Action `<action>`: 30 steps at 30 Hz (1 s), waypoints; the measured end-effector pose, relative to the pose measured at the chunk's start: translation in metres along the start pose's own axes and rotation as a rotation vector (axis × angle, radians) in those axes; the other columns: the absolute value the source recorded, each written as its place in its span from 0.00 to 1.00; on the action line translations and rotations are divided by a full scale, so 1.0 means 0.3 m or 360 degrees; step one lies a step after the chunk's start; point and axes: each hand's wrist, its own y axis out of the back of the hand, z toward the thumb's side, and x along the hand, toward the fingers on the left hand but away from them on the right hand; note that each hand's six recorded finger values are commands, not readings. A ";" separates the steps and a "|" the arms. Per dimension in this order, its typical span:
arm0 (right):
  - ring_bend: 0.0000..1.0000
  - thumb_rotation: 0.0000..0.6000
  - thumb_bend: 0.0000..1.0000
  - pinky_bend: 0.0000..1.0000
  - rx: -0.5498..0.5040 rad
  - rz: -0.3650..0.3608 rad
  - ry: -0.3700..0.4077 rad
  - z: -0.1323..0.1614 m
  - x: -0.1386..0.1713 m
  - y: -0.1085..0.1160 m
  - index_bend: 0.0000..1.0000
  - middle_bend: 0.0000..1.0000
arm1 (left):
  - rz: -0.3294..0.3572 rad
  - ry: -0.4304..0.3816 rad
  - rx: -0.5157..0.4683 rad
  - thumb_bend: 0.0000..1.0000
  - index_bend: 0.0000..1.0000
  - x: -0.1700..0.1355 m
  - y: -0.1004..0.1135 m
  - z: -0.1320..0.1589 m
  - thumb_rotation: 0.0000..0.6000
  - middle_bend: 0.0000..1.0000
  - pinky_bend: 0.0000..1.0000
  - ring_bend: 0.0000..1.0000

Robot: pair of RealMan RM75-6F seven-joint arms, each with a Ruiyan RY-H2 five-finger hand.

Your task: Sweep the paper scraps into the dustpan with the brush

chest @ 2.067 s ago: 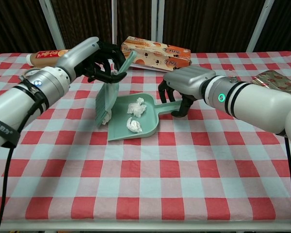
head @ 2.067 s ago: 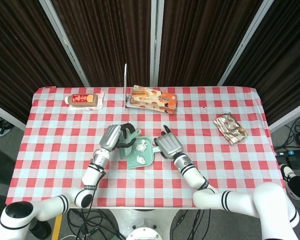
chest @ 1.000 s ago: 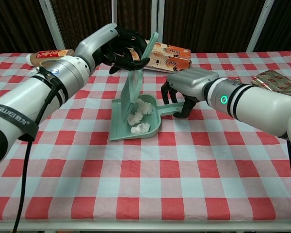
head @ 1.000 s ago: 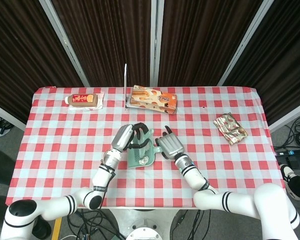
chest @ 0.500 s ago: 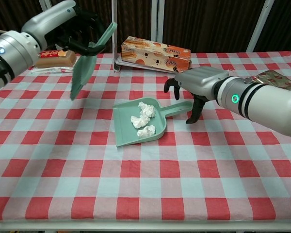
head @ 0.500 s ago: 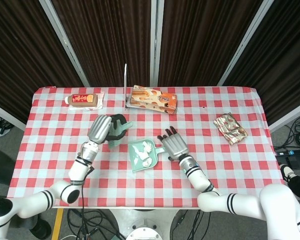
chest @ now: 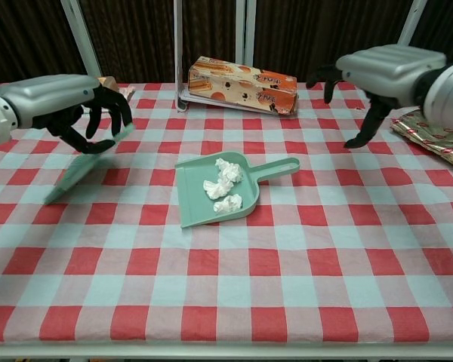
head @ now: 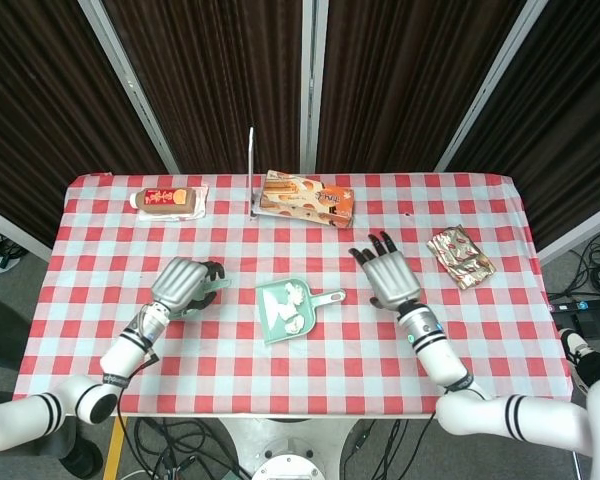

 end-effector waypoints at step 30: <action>0.00 1.00 0.15 0.00 -0.0406 -0.0405 -0.0449 -0.584 0.752 0.062 0.09 0.18 | 0.0588 0.0697 0.0063 0.12 0.19 -0.772 0.201 -0.490 1.00 0.20 0.23 0.17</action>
